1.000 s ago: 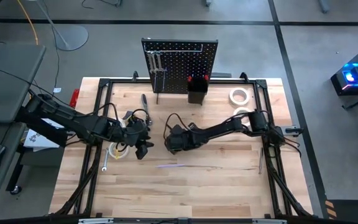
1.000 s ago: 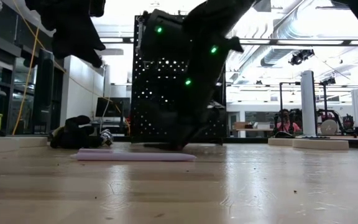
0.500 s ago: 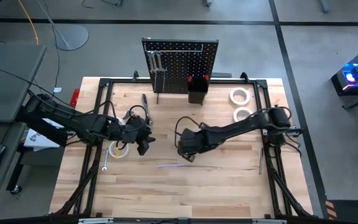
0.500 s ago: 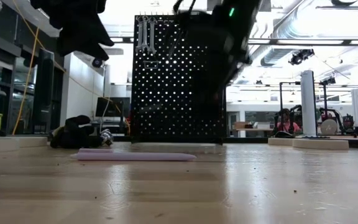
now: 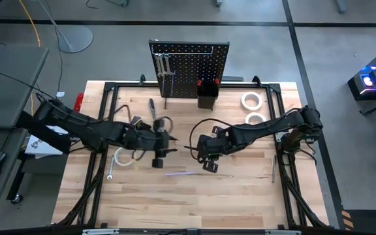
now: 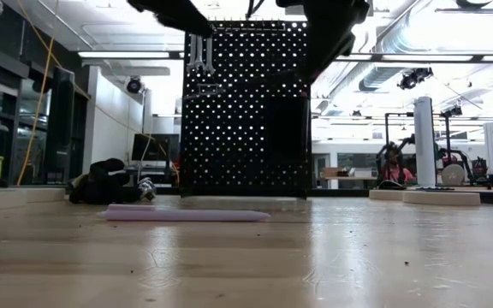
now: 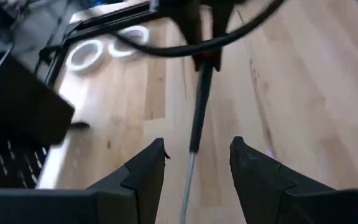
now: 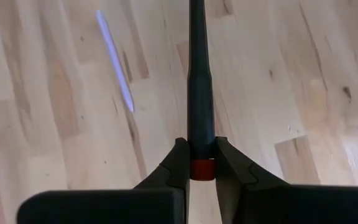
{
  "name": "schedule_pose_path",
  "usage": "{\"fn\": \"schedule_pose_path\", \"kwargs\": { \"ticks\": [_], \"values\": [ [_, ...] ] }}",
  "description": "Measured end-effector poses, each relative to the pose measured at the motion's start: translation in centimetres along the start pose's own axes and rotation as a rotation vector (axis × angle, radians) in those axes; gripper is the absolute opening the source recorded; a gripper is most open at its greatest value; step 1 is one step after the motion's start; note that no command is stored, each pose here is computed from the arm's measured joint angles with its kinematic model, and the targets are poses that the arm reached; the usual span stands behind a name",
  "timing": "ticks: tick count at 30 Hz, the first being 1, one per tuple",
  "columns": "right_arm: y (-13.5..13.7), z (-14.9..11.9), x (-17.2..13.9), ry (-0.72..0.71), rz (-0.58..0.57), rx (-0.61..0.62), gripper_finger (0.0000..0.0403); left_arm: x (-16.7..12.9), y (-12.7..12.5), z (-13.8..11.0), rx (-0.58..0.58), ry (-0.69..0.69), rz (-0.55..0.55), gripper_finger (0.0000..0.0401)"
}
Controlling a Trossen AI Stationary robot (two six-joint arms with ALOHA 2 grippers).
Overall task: Hang tools onto peg board
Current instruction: Put the nut driver into the black bin on the pegboard
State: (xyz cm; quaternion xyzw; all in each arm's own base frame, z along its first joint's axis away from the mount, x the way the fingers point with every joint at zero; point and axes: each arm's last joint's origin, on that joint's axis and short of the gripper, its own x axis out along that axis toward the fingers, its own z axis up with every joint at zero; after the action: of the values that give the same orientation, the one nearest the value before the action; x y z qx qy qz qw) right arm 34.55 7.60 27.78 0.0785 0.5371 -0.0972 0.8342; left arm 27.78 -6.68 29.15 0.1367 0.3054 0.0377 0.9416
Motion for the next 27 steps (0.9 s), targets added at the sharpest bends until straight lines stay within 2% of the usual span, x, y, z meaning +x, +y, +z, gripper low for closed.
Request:
{"fn": "schedule_pose_path", "kwargs": {
  "ticks": [4, 11, 14, 17, 20, 22, 25, 27],
  "values": [
    [0.0, 0.3, 0.0, -0.025, 0.006, 0.0, 0.0028, 2.8, -0.6, 1.2, 0.082, 0.113, -0.01, 0.0165],
    [0.1, 0.4, 0.0, -0.035, 0.01, 0.001, 0.0028, 6.8, -0.5, 2.4, 0.072, 0.269, 0.005, 0.0165],
    [0.1, 0.4, -0.1, -0.036, 0.01, -0.002, 0.0028, 7.7, -0.2, 2.4, 0.075, 0.326, -0.012, 0.0165],
    [0.1, 0.4, -0.1, -0.037, 0.01, -0.007, 0.0028, 8.2, -0.1, 2.2, 0.06, 0.348, -0.076, 0.0165],
    [0.0, 0.4, 0.0, -0.038, 0.01, -0.017, 0.0028, 8.4, 0.1, 2.1, 0.052, 0.352, -0.096, 0.0156],
    [0.1, 0.5, -0.1, -0.043, 0.012, -0.024, 0.0028, 8.4, 0.2, 2.0, 0.051, 0.354, -0.095, 0.0132],
    [0.1, 0.5, -0.2, -0.046, 0.015, -0.027, 0.0028, 8.4, 0.3, 1.9, 0.044, 0.369, -0.115, 0.0046],
    [0.2, 0.7, -0.5, -0.051, 0.016, -0.035, 0.003, 8.4, 0.4, 1.8, 0.035, 0.375, -0.14, 0.002]
  ]
}}
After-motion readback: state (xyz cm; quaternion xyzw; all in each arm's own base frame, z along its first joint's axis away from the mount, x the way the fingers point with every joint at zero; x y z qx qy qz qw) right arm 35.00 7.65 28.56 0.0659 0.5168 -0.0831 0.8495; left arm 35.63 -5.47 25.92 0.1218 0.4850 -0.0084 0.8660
